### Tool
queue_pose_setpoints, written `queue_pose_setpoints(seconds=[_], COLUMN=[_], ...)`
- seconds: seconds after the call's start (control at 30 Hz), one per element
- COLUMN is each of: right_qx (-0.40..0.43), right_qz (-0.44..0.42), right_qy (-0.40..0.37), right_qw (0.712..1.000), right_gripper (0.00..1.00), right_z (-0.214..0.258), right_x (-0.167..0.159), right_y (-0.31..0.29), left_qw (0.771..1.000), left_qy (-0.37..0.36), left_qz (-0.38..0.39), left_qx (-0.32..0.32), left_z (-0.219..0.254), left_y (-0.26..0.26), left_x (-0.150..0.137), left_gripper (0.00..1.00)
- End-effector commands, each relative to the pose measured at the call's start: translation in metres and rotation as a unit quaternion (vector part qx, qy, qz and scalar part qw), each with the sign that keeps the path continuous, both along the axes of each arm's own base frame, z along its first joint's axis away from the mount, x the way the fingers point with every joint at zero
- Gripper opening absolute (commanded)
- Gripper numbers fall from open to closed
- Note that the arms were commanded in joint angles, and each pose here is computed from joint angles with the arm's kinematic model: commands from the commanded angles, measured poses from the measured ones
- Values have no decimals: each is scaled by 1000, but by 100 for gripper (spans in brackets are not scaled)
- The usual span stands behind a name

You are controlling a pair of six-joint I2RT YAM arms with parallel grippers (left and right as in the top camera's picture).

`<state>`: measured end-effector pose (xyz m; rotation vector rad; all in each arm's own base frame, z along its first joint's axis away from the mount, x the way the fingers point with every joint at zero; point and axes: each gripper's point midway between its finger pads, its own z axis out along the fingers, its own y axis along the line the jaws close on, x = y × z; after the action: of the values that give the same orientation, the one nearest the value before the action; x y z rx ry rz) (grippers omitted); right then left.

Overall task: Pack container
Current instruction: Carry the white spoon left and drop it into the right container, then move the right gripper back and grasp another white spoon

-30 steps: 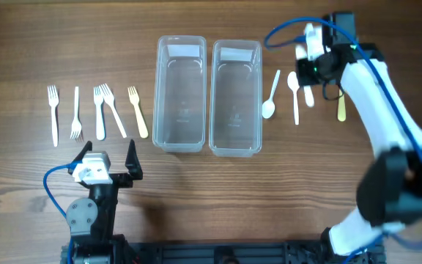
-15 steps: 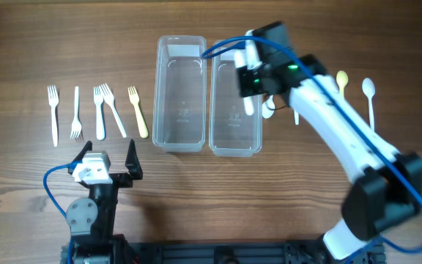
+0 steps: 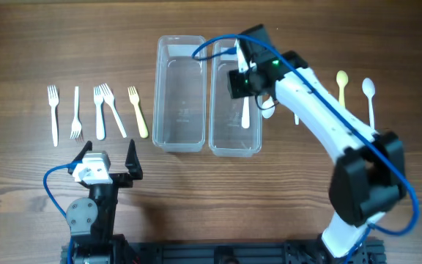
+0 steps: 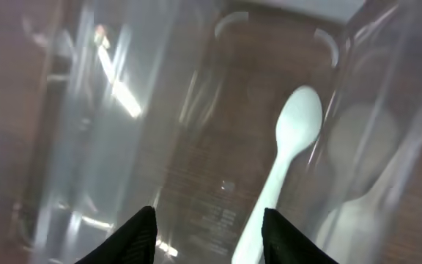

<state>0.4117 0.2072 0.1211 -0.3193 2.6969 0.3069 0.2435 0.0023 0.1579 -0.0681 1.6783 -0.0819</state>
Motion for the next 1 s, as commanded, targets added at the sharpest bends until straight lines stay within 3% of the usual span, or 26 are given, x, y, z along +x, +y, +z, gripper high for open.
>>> queue_pose_setpoints(seconds=[0.0,0.13,0.33,0.53,0.97], right_qx=[4,-55,-106,-105,-126], right_qz=[-39,-106,-163,-130,-111], right_qy=[-110,-111,-38,16,87], right_qw=[993,987,980,986,982], right_gripper=[46,45,45,43,41], right_z=[100,109,44,-24,-117], right_x=[11,9,11,19,25], right_y=[-30,-91,-159,-173,-174], left_qw=[1000,1000,1000,1000,1000], left_qy=[-1,-1,-1,-1,-1], left_qz=[-12,-12,-12,-12,-12], left_qx=[9,9,9,9,9], left_z=[-1,-1,-1,-1,-1], left_y=[-4,-4,-4,-4,-4], left_x=[0,0,0,0,0], left_gripper=[100,100,100,100,100])
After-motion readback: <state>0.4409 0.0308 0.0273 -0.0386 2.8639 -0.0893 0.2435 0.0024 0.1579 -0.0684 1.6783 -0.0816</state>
